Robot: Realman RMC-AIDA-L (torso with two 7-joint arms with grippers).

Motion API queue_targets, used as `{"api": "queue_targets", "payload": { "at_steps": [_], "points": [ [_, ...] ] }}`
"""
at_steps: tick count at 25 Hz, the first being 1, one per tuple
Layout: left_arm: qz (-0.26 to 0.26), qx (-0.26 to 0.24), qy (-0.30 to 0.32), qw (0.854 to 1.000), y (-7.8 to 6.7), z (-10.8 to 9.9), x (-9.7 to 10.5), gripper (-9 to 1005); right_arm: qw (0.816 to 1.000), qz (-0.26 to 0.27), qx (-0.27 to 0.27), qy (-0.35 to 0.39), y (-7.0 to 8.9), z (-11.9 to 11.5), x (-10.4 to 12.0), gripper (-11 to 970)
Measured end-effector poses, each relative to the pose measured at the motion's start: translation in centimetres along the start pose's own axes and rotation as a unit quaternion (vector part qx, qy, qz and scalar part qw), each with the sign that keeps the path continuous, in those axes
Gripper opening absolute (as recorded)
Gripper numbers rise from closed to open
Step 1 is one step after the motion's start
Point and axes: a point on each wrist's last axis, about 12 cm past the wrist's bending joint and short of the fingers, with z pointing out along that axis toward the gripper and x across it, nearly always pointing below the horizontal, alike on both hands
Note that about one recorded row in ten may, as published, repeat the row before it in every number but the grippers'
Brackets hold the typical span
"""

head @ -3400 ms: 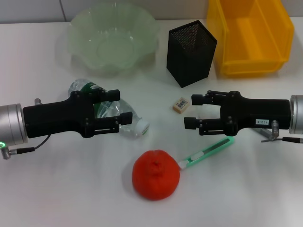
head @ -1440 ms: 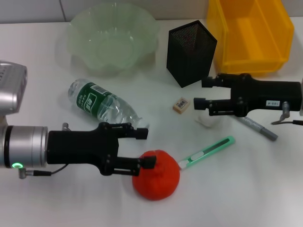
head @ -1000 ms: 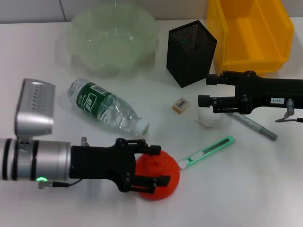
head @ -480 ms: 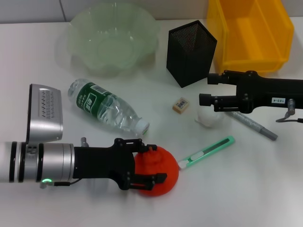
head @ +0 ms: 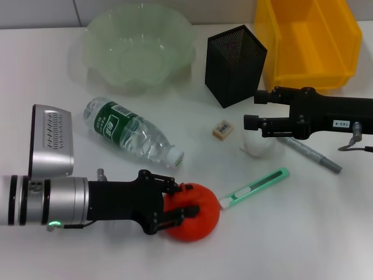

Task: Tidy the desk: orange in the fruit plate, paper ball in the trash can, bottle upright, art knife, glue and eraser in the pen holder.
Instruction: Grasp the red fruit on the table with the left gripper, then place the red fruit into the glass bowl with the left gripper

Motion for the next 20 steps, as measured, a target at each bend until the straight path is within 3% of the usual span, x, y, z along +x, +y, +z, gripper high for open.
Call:
{"api": "queue_targets", "payload": {
  "at_steps": [8,20],
  "points": [
    [-0.004,0.01,-0.011,1.0,-0.3,-0.2,-0.1,261,1.0,0.006,0.0,0.0,0.0,0.0,0.1,832],
    [-0.025,0.022,-0.134,0.99,-0.2,-3.5,-2.6,130,1.0,0.009,0.0,0.0,0.1,-0.1,0.2,832]
  ]
}}
